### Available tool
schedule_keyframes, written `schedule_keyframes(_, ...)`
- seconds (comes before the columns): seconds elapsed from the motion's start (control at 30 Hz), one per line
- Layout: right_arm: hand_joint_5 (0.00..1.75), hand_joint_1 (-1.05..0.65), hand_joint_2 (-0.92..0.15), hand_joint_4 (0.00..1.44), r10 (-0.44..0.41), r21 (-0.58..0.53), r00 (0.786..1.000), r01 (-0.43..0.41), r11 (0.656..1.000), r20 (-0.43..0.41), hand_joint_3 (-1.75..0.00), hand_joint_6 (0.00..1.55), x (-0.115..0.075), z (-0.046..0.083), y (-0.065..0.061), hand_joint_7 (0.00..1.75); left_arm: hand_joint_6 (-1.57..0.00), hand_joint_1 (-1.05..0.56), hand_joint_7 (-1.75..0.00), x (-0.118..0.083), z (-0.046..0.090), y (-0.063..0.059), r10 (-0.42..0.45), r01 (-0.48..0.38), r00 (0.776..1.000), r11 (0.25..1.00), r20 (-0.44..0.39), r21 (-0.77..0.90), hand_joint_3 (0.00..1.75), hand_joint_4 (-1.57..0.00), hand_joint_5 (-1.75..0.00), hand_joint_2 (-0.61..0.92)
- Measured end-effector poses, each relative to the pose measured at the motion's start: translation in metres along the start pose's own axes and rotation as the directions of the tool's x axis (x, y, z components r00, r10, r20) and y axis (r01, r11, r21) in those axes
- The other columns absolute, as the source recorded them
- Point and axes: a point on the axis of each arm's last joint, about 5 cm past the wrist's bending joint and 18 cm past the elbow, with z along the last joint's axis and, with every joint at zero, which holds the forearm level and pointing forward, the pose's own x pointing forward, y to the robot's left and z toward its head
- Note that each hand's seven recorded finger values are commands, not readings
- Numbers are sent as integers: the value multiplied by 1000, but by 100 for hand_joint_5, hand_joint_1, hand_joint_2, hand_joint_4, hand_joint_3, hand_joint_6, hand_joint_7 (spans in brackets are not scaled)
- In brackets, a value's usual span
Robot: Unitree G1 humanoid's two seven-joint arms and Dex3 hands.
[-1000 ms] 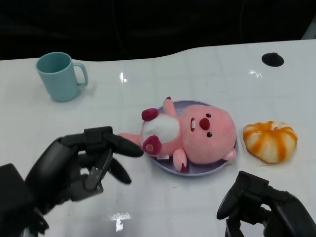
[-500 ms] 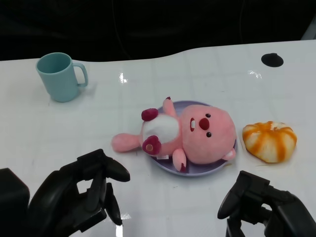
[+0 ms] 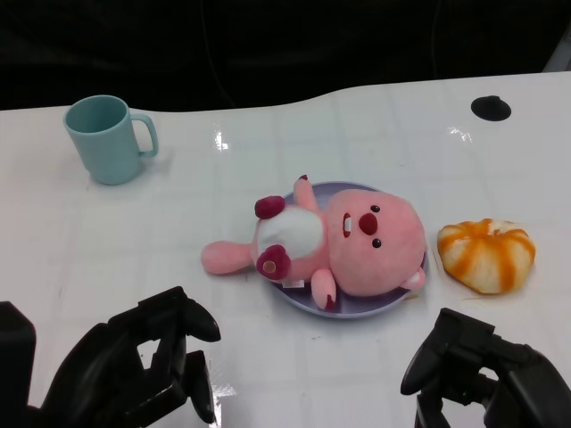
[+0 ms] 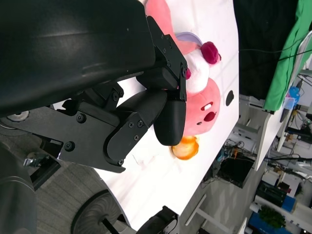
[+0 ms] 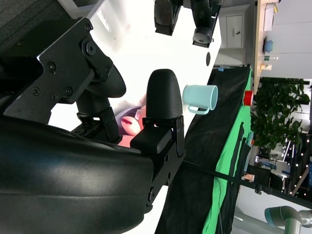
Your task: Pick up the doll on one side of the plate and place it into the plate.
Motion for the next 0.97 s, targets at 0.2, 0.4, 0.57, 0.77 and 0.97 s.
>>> schedule_keyframes(0.2,175,13,-38,69,-2,0,1000,2,1000,-3,-142,62,-1,-2,0,152,-69,-8,-175,2,-2,3,-28,27,999,999,20,24,142,-92,-175,43)
schedule_keyframes(0.4,175,15,-39,69,-4,0,1000,4,1000,-10,-143,62,-2,-3,0,153,-71,-8,-172,3,-4,3,-35,35,999,999,17,31,142,-92,-175,43)
schedule_keyframes(0.57,175,16,-39,70,1,1,1000,-1,1000,0,-143,62,-2,-4,0,155,-75,-9,-169,4,-4,3,-36,35,999,998,21,51,150,-93,-175,38)
schedule_keyframes(0.77,175,16,-40,69,1,1,1000,-1,1000,1,-142,62,-2,-4,0,155,-76,-8,-169,4,-4,3,-36,35,999,998,20,52,151,-94,-175,39)
schedule_keyframes(0.97,175,12,-39,70,0,1,1000,0,1000,1,-142,62,-2,-4,0,156,-75,-7,-168,4,-4,3,-38,37,999,998,20,52,148,-93,-175,41)
